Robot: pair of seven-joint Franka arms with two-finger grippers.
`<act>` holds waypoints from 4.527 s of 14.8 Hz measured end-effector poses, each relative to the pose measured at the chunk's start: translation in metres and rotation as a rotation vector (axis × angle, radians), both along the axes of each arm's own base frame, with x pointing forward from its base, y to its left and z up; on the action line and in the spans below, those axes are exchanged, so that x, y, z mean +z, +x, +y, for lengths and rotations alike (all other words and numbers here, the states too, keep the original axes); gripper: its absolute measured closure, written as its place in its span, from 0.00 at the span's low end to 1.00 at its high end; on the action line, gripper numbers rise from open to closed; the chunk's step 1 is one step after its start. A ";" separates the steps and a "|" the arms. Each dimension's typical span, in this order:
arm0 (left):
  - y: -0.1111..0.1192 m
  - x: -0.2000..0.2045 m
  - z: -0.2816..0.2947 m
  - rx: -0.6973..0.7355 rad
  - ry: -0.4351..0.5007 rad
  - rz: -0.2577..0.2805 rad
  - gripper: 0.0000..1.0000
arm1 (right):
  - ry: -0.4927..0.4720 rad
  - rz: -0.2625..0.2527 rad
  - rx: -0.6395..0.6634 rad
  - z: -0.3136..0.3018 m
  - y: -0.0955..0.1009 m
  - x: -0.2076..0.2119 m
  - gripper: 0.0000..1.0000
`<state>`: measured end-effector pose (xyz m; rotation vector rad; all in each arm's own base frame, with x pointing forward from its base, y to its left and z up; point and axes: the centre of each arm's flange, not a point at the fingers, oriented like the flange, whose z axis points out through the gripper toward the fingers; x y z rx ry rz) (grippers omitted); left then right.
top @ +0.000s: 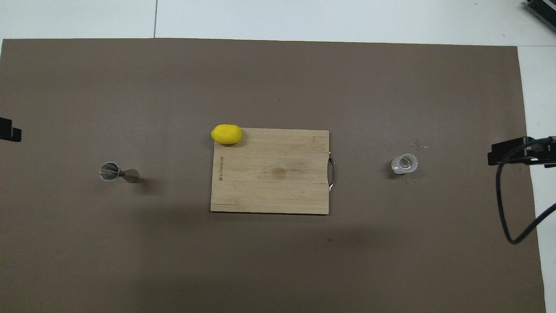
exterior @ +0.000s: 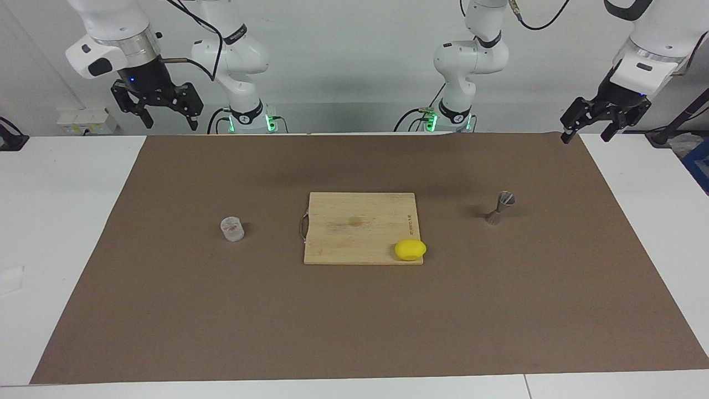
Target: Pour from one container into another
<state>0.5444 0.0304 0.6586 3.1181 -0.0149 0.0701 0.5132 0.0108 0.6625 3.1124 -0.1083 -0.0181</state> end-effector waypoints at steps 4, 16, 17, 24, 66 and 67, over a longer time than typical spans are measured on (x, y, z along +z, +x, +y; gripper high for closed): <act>0.000 0.000 0.000 -0.001 0.000 0.000 0.00 | 0.000 0.000 0.000 0.000 0.000 0.000 0.00; 0.010 -0.009 0.000 0.001 0.004 -0.064 0.00 | 0.000 0.000 0.000 0.000 0.000 0.000 0.00; 0.013 -0.015 0.001 0.001 0.004 -0.076 0.00 | 0.000 0.000 0.000 0.000 0.000 0.000 0.00; 0.040 -0.058 0.008 0.016 0.014 -0.157 0.00 | 0.000 0.000 0.000 0.000 0.000 0.000 0.00; 0.070 -0.137 -0.008 -0.598 -0.520 -0.247 0.00 | 0.019 -0.061 0.007 0.029 0.021 -0.005 0.04; 0.064 -0.139 0.002 -0.643 -0.543 -0.265 0.00 | 0.020 -0.061 0.009 0.031 0.021 -0.005 0.04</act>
